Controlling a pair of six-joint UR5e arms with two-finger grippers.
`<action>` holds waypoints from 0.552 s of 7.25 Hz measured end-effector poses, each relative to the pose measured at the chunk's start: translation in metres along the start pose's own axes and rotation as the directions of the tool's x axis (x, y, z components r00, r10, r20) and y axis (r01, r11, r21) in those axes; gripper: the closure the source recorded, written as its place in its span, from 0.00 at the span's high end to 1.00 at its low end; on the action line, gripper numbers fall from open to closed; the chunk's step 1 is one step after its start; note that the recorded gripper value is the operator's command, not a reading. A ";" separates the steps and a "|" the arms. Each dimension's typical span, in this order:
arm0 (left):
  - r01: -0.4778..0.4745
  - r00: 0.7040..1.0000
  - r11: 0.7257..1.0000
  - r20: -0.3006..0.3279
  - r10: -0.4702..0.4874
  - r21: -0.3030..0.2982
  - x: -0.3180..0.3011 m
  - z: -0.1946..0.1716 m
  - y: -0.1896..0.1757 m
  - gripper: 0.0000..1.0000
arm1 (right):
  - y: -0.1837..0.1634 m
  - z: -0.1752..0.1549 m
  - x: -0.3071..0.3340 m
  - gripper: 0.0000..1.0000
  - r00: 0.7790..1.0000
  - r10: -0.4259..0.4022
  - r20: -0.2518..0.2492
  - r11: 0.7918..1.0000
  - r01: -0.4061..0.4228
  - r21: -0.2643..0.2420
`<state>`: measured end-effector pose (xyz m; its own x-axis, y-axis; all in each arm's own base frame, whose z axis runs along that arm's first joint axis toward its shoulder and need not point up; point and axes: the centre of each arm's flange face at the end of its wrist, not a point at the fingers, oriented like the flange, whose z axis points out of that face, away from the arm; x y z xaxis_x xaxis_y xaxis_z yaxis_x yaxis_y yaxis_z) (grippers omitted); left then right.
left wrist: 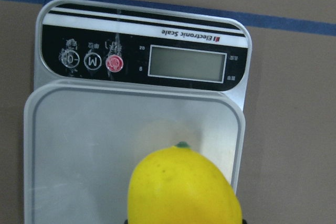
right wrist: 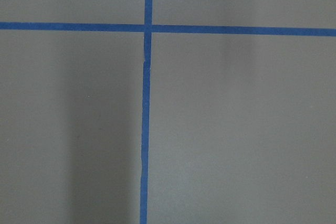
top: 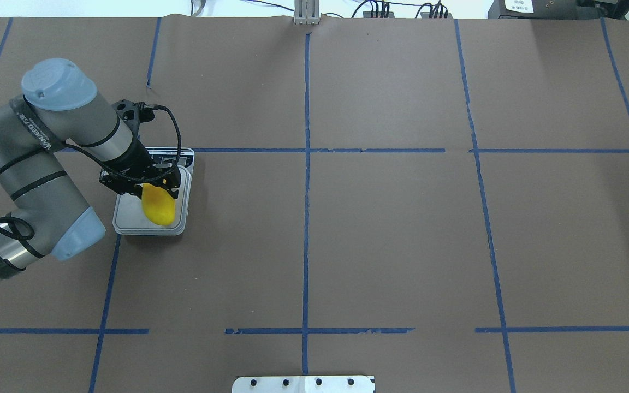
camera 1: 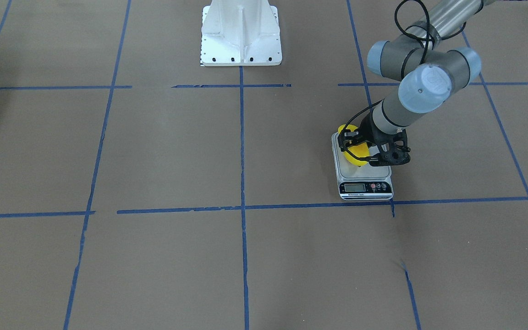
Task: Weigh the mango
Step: 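Lower the mango onto the scale tray and open the left gripper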
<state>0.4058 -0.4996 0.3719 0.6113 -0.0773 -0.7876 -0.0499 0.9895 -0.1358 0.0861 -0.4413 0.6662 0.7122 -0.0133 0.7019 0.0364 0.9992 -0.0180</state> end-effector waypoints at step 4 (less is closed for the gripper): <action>0.004 1.000 0.997 -0.031 -0.002 0.071 -0.006 -0.055 -0.008 1.00 | 0.000 0.000 0.000 1.00 1.000 0.000 0.000 1.000 0.000 0.000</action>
<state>0.3596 -0.5139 0.3447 0.5864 -0.0831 -0.8057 0.0086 0.9953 -0.0964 0.0861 -0.4414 0.6661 0.7122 -0.0136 0.7019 0.0364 0.9992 -0.0176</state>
